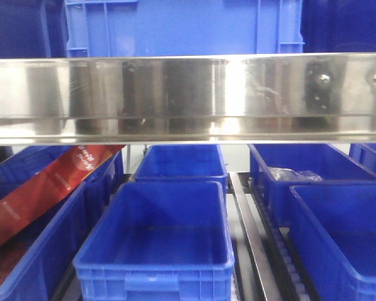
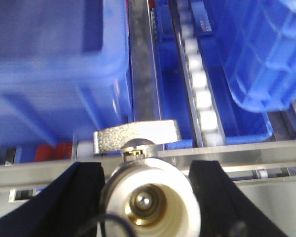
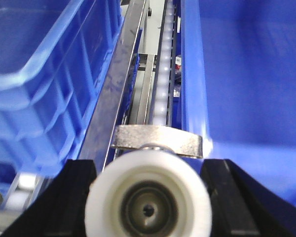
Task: Place valve from conveyor to right shelf box
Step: 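Extend both held valves over the blue bins on the shelf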
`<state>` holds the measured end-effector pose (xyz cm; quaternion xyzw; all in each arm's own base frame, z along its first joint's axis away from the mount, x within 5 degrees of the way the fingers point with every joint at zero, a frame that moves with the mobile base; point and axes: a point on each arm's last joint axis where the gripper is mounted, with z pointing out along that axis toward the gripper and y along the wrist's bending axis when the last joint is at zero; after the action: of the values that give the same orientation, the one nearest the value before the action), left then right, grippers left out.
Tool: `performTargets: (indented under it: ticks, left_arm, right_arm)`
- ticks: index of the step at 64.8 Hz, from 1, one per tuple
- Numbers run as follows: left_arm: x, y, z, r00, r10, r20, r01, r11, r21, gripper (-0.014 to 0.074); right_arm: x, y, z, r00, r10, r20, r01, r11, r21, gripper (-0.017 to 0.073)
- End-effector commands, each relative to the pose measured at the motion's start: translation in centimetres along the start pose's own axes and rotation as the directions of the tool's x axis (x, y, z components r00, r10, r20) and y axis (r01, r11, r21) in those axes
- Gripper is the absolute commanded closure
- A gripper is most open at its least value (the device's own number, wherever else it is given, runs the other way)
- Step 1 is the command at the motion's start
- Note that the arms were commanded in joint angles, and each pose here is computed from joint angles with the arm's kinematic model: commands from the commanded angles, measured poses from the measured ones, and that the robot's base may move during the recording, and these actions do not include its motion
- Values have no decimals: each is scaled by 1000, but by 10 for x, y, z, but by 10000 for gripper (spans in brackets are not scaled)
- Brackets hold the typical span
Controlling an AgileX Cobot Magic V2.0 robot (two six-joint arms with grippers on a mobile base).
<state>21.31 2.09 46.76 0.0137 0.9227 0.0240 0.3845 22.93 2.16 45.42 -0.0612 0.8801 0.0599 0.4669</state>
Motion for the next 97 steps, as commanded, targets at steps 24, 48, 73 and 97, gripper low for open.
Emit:
performTargets:
  ticks: [24,48,73,97]
  left_arm:
    - [-4,-1,-7,998,-3,60,2,1000,2,705]
    - [-4,-1,-7,998,-3,60,2,1000,2,705]
    - [-4,-1,-7,998,-3,60,2,1000,2,705]
    - [-4,-1,-7,998,-3,60,2,1000,2,705]
  right_arm:
    - [-10,0,-8,995,-9,96,8,1000,12,713]
    - [-10,0,-8,995,-9,96,8,1000,12,713]
    - [-10,0,-8,995,-9,96,8,1000,12,713]
    - [-10,0,-8,995,-9,96,8,1000,12,713]
